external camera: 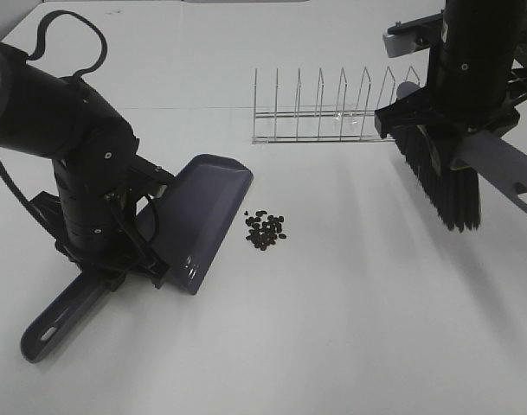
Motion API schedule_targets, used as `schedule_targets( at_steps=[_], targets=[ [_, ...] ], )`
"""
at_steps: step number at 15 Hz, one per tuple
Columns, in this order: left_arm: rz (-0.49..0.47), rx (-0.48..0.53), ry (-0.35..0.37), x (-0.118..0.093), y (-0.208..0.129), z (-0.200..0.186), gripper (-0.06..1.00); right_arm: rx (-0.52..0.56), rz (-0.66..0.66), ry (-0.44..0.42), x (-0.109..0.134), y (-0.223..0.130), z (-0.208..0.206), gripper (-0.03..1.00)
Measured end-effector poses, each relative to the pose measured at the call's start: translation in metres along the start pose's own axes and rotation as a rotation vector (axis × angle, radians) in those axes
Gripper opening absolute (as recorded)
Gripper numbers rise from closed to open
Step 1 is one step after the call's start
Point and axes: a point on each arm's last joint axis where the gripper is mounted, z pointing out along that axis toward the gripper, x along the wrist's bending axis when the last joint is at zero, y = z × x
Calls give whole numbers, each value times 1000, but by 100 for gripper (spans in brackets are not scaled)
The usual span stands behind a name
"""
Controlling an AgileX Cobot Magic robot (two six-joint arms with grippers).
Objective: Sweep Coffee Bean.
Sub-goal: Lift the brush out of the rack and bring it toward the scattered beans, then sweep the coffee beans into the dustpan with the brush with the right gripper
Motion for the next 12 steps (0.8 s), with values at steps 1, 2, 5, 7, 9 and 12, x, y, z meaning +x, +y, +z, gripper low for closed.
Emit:
schedule_targets(
  at_steps=[1, 2, 5, 7, 9, 12],
  targets=[
    [1, 7, 3, 0, 1, 2, 31, 5, -23, -36, 2, 2, 7, 27],
    [1, 14, 6, -1, 3, 3, 31, 9, -32, -50, 3, 3, 10, 27],
    [7, 22, 11, -1, 5, 3, 31, 27, -55, -87, 14, 10, 23, 27],
    [8, 21, 11, -1, 5, 3, 31, 36, -58, -66, 27, 19, 31, 27],
    [10, 19, 12, -1, 6, 3, 31, 41, -72, -27, 53, 30, 38, 27],
    [11, 11, 10, -1, 8, 2, 31, 32, -104, 69, 110, 46, 46, 27]
  ],
)
